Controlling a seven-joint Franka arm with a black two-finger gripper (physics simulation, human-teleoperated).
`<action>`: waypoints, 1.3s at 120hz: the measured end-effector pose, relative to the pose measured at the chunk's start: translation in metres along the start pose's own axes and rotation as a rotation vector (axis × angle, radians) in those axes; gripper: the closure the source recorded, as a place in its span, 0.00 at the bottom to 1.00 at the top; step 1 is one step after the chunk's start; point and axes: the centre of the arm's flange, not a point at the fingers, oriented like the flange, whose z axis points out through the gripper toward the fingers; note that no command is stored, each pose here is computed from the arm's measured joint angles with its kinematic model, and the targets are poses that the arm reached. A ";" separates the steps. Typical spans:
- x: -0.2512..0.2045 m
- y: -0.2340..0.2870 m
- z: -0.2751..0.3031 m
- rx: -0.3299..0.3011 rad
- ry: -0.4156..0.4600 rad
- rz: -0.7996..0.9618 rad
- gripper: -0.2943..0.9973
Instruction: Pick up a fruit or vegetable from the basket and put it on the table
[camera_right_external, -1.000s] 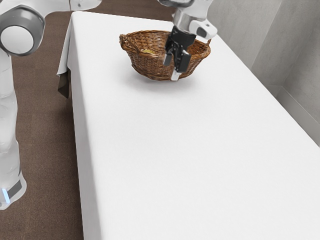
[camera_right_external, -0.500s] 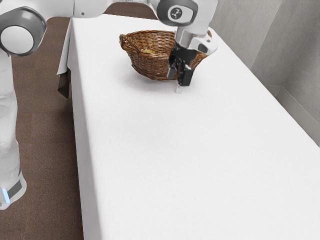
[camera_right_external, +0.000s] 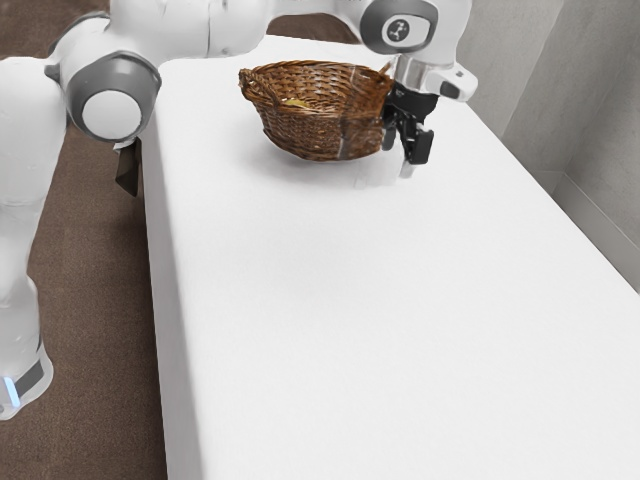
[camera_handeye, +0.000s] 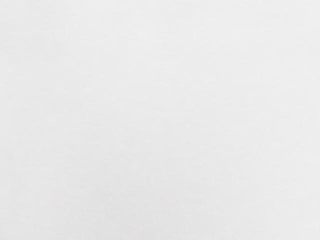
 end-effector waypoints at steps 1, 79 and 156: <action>0.003 -0.002 0.000 0.002 0.002 -0.002 0.23; 0.012 -0.007 0.007 -0.018 -0.041 0.165 0.23; 0.011 -0.007 0.007 -0.020 -0.044 0.228 0.23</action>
